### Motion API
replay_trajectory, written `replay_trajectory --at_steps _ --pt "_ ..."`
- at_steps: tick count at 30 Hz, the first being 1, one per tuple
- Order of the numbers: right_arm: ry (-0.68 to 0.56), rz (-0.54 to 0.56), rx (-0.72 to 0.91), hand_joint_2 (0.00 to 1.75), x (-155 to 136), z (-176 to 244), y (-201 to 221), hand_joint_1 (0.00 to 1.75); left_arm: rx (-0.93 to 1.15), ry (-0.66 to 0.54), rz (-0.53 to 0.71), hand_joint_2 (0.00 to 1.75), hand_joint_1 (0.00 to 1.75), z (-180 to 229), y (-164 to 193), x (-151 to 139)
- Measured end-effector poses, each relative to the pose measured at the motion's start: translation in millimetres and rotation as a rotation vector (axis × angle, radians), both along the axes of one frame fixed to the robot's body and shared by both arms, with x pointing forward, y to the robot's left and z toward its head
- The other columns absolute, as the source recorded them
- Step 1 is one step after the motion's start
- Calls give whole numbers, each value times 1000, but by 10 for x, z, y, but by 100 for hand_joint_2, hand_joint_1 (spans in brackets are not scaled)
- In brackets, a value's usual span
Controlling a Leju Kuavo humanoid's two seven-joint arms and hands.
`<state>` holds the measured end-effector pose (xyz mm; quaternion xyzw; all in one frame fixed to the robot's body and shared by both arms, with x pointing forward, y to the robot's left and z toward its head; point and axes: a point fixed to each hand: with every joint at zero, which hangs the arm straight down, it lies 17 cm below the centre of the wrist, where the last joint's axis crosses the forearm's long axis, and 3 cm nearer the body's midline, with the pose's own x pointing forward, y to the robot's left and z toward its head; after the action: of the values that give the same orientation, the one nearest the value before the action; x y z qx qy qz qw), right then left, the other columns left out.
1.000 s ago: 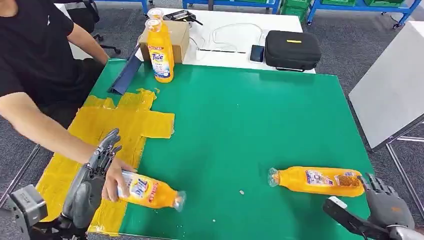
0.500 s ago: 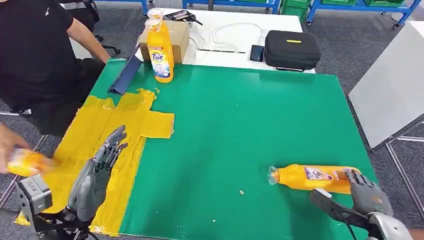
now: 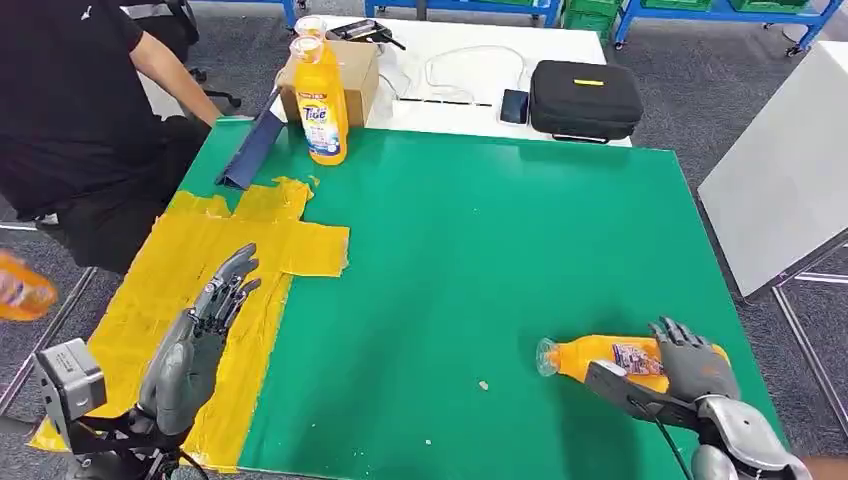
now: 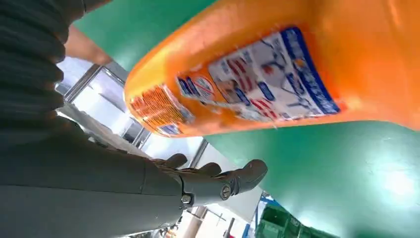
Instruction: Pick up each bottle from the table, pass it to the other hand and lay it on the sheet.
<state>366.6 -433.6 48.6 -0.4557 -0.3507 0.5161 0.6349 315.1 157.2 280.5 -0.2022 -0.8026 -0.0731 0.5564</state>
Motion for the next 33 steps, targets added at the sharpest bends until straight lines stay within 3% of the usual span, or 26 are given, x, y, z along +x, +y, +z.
replay_trajectory --at_steps 5,10,11,12,17,27,33 --pt "22 6 -6 175 -7 -65 1 0 -6 -4 -11 0 0 25 -16 1" --pt "157 39 30 175 -179 -392 -32 0 -19 -8 -36 0 0 65 -61 22" --pt "173 45 33 175 -199 -430 -57 143 -22 -12 -39 0 0 82 -67 30" --pt "196 56 32 175 -229 -486 -87 175 -27 -14 -46 0 0 95 -81 38" --pt "302 111 23 175 -465 -771 -203 175 -42 -25 -86 0 0 138 -183 75" --pt "374 149 67 175 -643 -884 -252 175 -44 -10 -112 0 0 79 -265 120" --pt "342 156 236 175 -610 -878 -45 175 -39 -5 -98 0 0 -44 -247 94"
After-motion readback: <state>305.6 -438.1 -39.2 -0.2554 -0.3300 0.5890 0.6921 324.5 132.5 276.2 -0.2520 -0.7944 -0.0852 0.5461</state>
